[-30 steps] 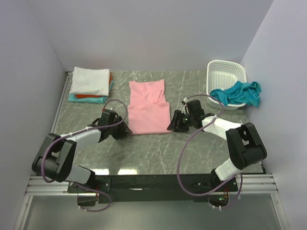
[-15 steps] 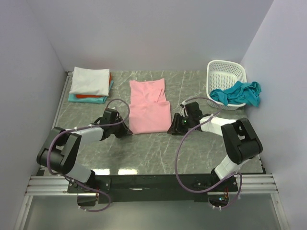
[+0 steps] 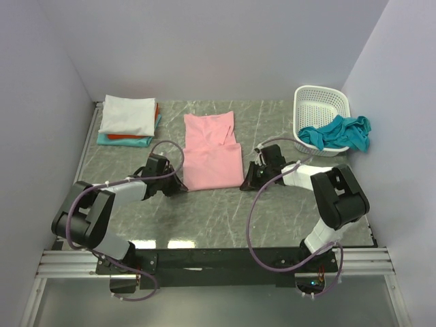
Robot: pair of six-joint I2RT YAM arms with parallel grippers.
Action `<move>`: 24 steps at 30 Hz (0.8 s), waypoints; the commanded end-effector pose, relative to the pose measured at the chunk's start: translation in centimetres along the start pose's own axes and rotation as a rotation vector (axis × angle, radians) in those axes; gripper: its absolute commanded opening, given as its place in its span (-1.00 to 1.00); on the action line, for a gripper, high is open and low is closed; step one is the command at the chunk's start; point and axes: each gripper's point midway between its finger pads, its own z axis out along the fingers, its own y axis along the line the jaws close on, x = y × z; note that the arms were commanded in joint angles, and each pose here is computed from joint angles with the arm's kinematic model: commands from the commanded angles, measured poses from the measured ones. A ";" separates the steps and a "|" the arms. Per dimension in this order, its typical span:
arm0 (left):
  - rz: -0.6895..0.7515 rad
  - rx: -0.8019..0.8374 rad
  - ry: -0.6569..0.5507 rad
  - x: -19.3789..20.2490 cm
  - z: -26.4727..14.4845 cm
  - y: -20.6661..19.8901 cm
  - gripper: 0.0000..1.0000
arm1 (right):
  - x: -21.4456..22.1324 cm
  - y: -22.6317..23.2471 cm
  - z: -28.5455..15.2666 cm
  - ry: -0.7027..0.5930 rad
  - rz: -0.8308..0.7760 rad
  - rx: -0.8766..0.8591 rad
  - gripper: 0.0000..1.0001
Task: Fold and stack the t-shirts
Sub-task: Fold the tshirt
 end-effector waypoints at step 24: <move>0.005 0.124 -0.261 -0.6 -14.6 -3.4 -0.99 | 6.3 9.4 -13.5 -0.164 -0.295 -0.227 -1.00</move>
